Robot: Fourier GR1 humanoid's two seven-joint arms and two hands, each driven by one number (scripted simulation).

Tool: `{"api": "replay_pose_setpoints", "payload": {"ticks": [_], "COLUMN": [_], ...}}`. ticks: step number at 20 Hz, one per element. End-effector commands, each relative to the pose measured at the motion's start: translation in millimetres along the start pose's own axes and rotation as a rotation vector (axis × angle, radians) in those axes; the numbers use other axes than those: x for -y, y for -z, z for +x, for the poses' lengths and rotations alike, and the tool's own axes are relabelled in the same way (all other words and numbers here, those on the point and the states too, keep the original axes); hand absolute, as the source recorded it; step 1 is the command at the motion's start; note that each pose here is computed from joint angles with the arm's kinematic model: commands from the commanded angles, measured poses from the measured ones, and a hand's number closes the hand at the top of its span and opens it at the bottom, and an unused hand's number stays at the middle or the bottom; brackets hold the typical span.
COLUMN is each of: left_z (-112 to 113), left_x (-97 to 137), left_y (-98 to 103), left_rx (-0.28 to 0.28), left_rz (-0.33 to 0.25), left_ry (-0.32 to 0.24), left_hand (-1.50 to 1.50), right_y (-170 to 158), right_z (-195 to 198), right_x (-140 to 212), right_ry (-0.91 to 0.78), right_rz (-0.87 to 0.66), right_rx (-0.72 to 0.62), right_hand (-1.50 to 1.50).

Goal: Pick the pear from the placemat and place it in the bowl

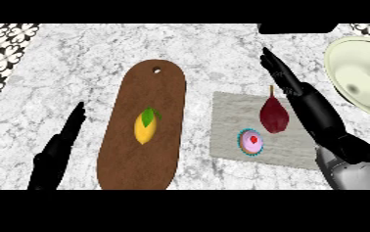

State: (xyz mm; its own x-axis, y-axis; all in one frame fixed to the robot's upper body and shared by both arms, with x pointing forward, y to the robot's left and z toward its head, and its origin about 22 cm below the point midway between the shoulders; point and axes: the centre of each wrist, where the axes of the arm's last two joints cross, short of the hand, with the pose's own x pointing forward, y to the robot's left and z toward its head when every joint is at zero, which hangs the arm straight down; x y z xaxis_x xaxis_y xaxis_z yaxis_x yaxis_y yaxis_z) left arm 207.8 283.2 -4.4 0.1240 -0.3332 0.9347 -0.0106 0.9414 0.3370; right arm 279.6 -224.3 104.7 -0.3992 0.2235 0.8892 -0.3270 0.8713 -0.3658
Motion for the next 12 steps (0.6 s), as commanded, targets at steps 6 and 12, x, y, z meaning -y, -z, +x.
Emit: {"api": "replay_pose_setpoints", "payload": {"ticks": [6, 12], "left_z": [63.8, 43.1], "left_x": [-54.0, -41.4], "left_y": [45.7, 33.2], "left_rx": [0.155, 0.074], "left_rz": [0.212, 0.203], "left_ry": [-0.045, -0.104], "left_hand": [0.0, 0.0], "right_y": [17.6, -60.5], "right_z": [66.4, -0.4], "right_x": [95.4, 82.0], "right_ry": [-0.268, -0.625], "right_rz": [-0.192, -0.509], "right_rx": [0.16, -0.424], "right_hand": [1.5, -1.5]}}
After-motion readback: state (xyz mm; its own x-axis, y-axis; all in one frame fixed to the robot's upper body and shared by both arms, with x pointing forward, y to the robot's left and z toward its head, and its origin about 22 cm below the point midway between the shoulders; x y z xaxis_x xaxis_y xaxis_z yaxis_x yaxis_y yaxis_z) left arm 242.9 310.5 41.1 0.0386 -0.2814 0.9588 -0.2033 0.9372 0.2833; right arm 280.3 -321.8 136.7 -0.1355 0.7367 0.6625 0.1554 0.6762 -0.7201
